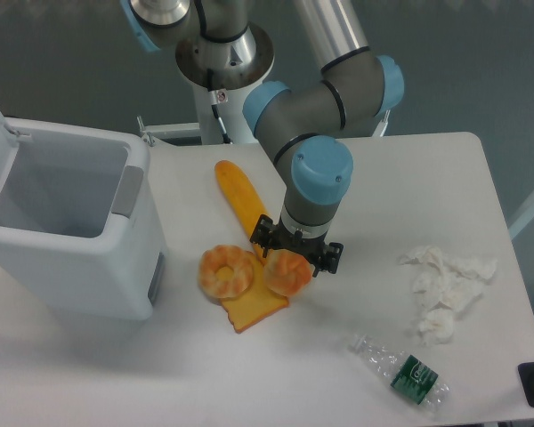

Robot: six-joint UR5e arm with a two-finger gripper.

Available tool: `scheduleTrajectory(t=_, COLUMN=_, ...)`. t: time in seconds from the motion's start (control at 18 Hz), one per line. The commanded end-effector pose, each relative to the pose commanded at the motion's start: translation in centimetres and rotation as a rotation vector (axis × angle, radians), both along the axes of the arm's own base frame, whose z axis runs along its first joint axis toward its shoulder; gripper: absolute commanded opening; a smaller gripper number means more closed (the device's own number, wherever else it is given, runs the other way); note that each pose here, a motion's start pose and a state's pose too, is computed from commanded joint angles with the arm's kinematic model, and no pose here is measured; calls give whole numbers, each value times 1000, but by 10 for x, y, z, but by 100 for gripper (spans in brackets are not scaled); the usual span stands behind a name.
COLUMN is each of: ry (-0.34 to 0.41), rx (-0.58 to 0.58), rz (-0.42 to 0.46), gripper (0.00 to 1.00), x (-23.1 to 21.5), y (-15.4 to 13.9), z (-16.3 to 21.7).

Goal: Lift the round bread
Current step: 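Lower the gripper over the round roll beside the baguette, then close the gripper fingers around the round orange roll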

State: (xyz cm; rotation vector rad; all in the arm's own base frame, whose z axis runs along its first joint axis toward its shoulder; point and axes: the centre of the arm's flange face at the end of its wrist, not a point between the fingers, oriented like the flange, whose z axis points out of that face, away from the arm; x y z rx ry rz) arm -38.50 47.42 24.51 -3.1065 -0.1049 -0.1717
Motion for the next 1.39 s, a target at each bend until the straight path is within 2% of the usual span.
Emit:
scheduleTrajectory(t=1.0, ry=-6, rx=-59, rz=-8, gripper=100, x=11, y=3, z=-21)
scheduleTrajectory(t=1.11, ry=-5, rx=-60, rz=-16, gripper=88, x=14, y=6, z=-21)
scheduleTrajectory(t=1.28, ry=-3, rx=-58, rz=-18, gripper=58, x=13, y=6, z=-20)
scheduleTrajectory(t=1.39, ry=-4, rx=-57, rz=-19, gripper=31, x=13, y=6, z=-19)
